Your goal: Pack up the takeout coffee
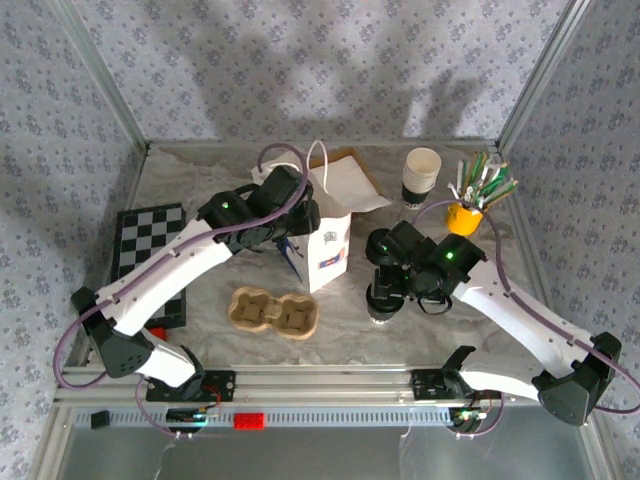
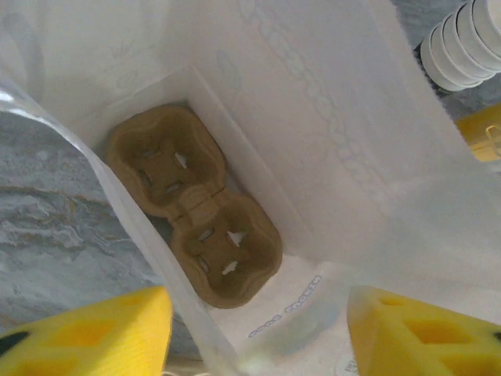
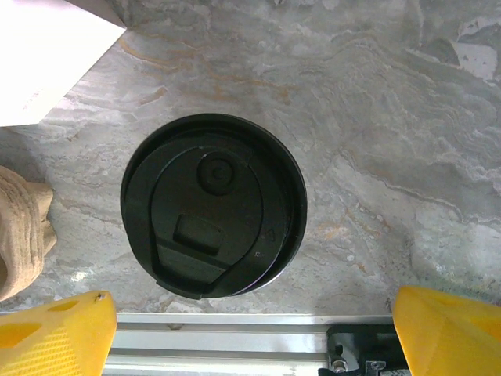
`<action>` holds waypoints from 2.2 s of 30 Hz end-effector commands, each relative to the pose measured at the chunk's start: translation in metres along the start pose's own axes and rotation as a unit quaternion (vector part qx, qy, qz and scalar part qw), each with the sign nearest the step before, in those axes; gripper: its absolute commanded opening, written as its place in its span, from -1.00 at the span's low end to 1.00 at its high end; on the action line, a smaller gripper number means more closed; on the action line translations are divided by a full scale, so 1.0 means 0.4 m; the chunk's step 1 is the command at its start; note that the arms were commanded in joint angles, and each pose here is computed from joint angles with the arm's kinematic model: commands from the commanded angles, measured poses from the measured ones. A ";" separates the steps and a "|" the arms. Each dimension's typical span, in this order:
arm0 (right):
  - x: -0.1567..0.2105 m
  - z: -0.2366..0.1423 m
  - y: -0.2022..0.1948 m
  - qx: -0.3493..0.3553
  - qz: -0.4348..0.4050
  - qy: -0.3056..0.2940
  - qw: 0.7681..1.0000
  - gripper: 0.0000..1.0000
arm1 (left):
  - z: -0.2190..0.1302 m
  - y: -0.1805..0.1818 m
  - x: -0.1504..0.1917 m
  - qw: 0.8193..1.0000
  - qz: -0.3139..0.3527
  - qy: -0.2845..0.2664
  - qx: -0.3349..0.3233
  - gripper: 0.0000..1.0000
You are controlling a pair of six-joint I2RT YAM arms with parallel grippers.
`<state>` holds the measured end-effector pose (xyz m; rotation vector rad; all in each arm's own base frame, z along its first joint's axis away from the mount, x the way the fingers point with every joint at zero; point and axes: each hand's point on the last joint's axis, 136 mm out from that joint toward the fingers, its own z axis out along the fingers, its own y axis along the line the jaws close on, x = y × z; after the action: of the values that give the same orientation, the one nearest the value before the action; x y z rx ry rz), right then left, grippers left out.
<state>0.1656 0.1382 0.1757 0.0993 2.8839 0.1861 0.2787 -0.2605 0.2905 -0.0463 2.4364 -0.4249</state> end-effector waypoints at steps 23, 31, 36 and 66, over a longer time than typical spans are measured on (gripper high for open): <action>-0.024 0.086 0.040 0.044 0.122 0.020 0.991 0.74 | -0.041 0.008 -0.023 0.994 0.076 0.056 0.063 -0.72; -0.010 0.102 0.048 0.062 0.129 0.034 0.989 0.77 | -0.031 0.036 -0.017 0.994 0.065 0.060 0.069 -0.67; -0.004 0.107 0.045 0.076 0.131 0.040 0.988 0.77 | -0.030 0.058 -0.012 0.996 0.045 0.054 0.053 -0.47; -0.014 0.092 0.079 0.040 -0.065 0.095 0.993 0.48 | -0.082 0.097 -0.023 0.998 0.014 0.020 0.053 -0.04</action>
<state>0.1847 0.1763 0.1426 0.0703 3.0540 0.0705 0.2676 -0.2195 0.2998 0.0770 2.4799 -0.5432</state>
